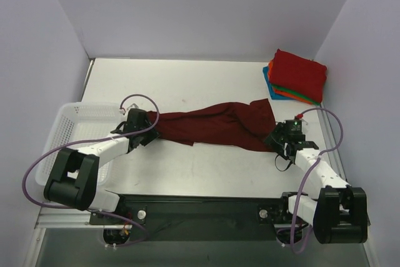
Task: Fold and stack the t-shirts
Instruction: Flatten out the tshirt
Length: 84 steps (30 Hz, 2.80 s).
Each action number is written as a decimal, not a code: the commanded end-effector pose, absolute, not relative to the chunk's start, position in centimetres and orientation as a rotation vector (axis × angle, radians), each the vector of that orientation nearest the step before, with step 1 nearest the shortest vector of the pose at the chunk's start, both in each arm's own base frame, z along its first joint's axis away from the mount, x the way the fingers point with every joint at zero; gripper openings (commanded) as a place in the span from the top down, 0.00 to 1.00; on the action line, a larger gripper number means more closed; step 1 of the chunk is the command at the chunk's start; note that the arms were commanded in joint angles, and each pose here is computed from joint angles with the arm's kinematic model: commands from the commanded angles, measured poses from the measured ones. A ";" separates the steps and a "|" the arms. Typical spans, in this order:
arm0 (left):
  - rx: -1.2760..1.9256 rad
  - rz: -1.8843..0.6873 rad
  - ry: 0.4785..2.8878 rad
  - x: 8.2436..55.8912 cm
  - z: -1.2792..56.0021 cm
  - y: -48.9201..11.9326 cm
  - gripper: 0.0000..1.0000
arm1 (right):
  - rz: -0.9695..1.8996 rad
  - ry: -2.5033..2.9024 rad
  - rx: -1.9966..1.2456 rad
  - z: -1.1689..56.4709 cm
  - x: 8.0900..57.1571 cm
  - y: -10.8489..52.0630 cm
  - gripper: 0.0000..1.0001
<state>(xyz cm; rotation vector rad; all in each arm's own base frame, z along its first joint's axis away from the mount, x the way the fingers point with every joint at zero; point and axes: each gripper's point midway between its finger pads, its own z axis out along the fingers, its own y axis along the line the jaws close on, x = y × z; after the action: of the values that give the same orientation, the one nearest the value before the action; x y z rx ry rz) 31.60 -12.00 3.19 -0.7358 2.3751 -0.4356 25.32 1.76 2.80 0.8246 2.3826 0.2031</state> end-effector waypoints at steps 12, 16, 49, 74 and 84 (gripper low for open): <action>-0.676 -0.520 2.256 36.4 7.7 -13.0 0.82 | 0.046 2.389 0.948 2.0 23.8 -1.0 0.50; -0.677 -0.528 2.254 36.4 7.9 -13.1 0.84 | 0.013 2.364 1.025 2.1 22.5 -2.1 0.49; -0.553 -0.530 2.085 32.7 20.7 -10.9 1.00 | 0.324 2.077 0.886 18.9 27.0 -1.1 1.00; -0.619 -0.468 2.388 32.5 10.1 -10.9 0.41 | 0.288 2.289 0.945 11.0 32.3 -1.9 1.00; -0.676 -0.381 2.378 33.5 6.8 -9.9 0.38 | 0.329 2.279 0.918 11.5 33.1 -1.0 1.00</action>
<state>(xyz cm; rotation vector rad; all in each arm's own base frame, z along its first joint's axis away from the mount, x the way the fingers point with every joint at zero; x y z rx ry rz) 31.31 -9.53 6.59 -0.6766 2.4459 -0.3524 32.03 -1.40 10.15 0.9665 2.3082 0.3053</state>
